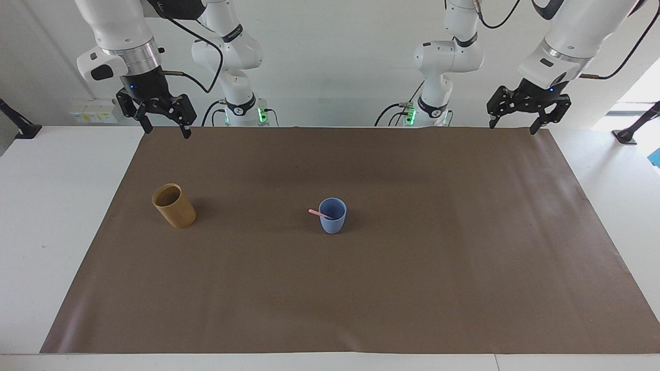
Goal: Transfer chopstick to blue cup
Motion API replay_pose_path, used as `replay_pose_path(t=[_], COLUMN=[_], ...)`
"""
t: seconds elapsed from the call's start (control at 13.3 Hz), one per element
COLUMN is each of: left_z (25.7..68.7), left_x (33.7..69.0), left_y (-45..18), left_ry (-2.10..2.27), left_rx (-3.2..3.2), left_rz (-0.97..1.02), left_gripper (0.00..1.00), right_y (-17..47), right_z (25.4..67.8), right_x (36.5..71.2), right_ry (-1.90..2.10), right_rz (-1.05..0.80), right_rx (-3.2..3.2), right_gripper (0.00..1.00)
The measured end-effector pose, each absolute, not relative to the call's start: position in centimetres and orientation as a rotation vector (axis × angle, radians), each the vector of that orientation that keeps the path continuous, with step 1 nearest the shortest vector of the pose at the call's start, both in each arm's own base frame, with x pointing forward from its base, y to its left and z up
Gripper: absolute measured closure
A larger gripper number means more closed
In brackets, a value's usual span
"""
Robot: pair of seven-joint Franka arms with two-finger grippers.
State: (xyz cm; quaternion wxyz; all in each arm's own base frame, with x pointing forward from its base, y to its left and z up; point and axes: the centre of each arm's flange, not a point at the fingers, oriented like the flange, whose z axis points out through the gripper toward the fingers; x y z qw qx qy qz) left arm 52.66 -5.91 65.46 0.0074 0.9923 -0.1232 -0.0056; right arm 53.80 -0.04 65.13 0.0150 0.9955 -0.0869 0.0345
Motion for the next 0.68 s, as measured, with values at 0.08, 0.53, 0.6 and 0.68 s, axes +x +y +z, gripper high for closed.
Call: replay_pose_path(t=[0.08, 0.53, 0.6, 0.68], left_z=[65.46, 65.46, 65.46, 65.46], left_x=[52.66, 52.65, 52.65, 52.65], left_y=[-5.91, -5.91, -5.91, -5.91], left_ry=[-0.385, -0.385, -0.385, -0.385], left_rx=[3.103, 3.103, 3.103, 3.103], left_rz=[-0.018, -0.018, -0.018, -0.018], left_gripper=[0.00, 0.00, 0.00, 0.00], right_y=[-0.04, 0.54, 0.70, 0.89], right_z=[65.00, 64.20, 64.20, 64.17], right_x=[53.86, 53.93, 53.92, 53.91], right_ry=[-0.270, -0.227, -0.221, -0.215], right_rz=[0.072, 0.000, 0.000, -0.001], right_rx=[3.095, 3.096, 3.096, 3.097], right_gripper=[0.00, 0.00, 0.00, 0.00])
